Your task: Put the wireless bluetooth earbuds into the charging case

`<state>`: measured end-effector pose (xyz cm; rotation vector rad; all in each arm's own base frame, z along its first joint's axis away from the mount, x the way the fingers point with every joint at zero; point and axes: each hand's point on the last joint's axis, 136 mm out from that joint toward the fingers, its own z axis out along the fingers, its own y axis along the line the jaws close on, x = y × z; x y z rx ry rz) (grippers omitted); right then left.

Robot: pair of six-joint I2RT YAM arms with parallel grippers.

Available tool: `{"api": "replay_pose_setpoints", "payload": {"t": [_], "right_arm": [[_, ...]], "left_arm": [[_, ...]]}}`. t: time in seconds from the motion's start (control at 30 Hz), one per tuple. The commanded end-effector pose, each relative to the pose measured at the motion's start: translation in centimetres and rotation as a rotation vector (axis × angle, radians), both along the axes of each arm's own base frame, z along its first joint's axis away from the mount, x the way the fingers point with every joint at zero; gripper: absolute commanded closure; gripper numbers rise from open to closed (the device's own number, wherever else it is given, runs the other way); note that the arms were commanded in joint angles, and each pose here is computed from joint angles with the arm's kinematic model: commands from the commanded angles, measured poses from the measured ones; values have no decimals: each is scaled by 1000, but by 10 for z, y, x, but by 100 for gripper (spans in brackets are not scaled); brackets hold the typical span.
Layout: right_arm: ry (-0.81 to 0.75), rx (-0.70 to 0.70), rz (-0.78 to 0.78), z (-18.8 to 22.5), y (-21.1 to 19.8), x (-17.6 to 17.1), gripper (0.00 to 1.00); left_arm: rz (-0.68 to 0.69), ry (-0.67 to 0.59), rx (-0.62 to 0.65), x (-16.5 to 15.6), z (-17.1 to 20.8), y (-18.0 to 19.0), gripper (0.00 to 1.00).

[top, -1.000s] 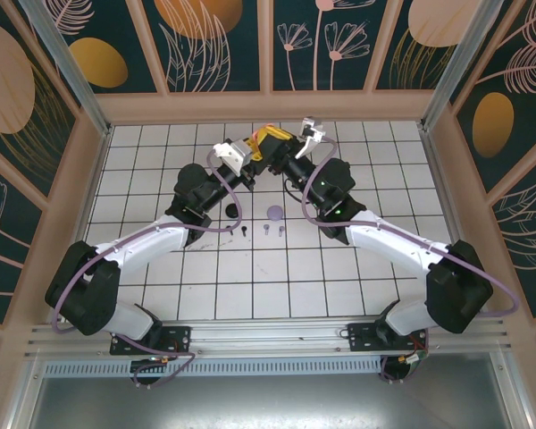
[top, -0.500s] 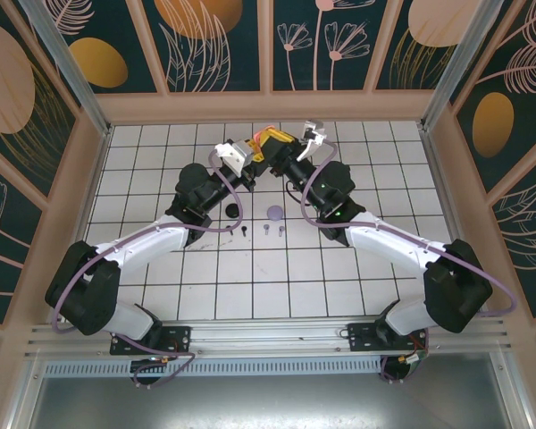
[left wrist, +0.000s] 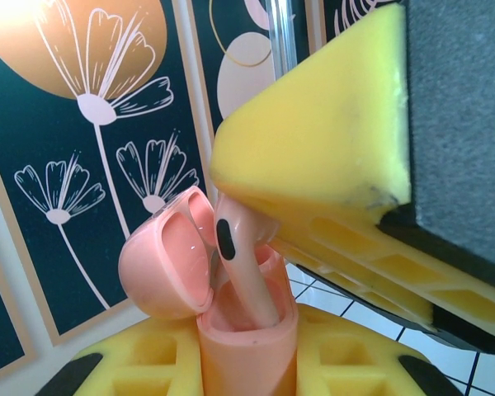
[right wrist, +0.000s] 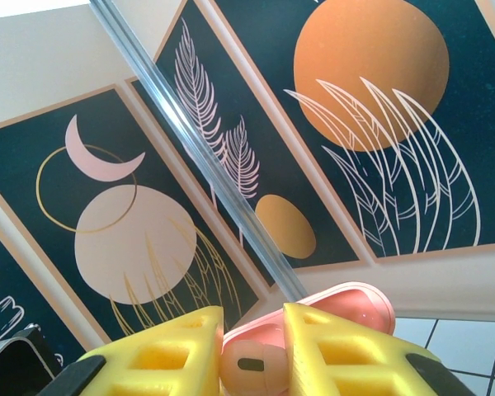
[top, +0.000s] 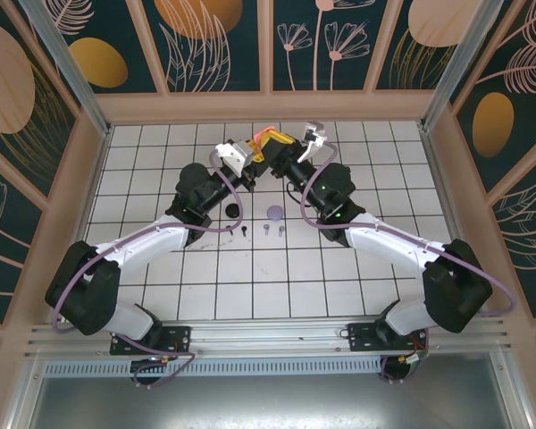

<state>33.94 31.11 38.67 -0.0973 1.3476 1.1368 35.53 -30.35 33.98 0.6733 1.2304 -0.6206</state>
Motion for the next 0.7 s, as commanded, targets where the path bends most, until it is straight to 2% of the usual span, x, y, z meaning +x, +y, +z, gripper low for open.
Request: {"api": "replay_pose_setpoints", "payload": {"t": [0.0, 0.2, 0.4, 0.67], "right_arm": [[17, -44, 8, -14, 6, 5, 75], [37, -60, 10, -21, 10, 9, 75], [50, -56, -2, -23, 9, 10, 63], [61, -53, -28, -24, 4, 13, 60]], "left_arm": [[-25, -97, -79, -12, 45, 1, 100], [-23, -99, -79, -12, 46, 1, 100], [-22, -100, -76, -13, 45, 1, 100], [-24, -100, -75, -13, 45, 1, 100]]}}
